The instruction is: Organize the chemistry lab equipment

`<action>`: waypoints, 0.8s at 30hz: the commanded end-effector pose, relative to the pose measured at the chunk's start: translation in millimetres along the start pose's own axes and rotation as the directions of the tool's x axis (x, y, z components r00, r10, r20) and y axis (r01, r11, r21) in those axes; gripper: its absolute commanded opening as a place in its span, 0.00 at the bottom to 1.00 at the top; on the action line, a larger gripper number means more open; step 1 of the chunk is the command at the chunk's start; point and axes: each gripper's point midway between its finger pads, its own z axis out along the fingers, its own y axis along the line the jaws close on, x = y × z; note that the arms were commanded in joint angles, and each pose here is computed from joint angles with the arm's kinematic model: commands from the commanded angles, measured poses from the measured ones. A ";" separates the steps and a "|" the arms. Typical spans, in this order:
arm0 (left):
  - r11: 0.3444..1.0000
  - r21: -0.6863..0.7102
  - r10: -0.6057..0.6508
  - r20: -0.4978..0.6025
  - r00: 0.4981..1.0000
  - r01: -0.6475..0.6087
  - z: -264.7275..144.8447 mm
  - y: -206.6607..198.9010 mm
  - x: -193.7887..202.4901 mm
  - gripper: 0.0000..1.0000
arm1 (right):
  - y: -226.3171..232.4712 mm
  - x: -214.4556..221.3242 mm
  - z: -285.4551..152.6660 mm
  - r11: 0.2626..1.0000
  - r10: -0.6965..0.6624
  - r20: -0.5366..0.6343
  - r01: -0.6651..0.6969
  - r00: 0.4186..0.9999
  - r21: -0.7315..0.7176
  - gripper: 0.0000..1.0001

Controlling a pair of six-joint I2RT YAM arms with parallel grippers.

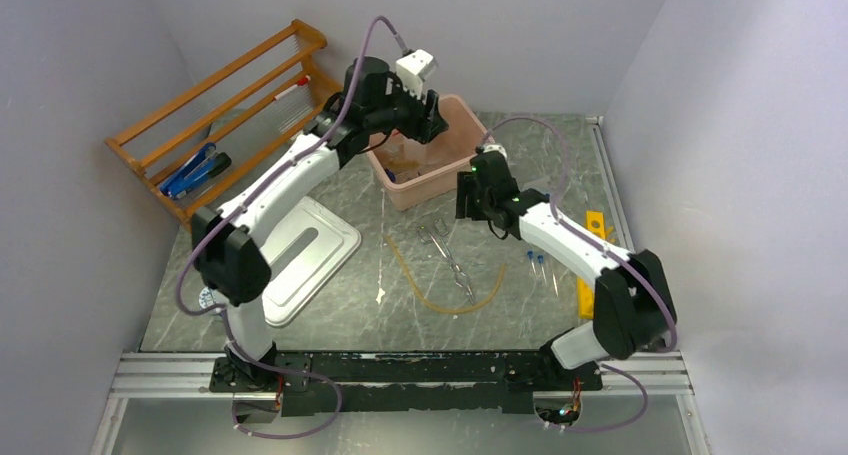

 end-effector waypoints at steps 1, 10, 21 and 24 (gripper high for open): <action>0.996 -0.067 -0.050 0.047 0.998 0.053 -27.1 0.3 -3.9 0.66 | -4.6 47.8 6.7 0.995 -0.032 -0.224 0.052 0.974 0.085 0.63; 0.974 -0.217 -0.049 0.107 0.993 0.071 -119.7 -1.3 16.9 0.76 | 41.3 94.5 3.0 0.992 -0.123 -0.317 0.111 0.941 -0.053 0.66; 0.945 -0.289 -0.127 0.107 0.986 0.153 -163.8 -2.1 62.0 0.75 | 46.4 137.4 8.4 0.985 -0.171 -0.427 0.167 0.888 -0.046 0.60; 0.945 -0.287 -0.132 0.104 0.986 0.157 -165.3 -3.3 64.7 0.75 | 42.8 140.2 13.6 0.981 -0.183 -0.433 0.190 0.883 -0.027 0.56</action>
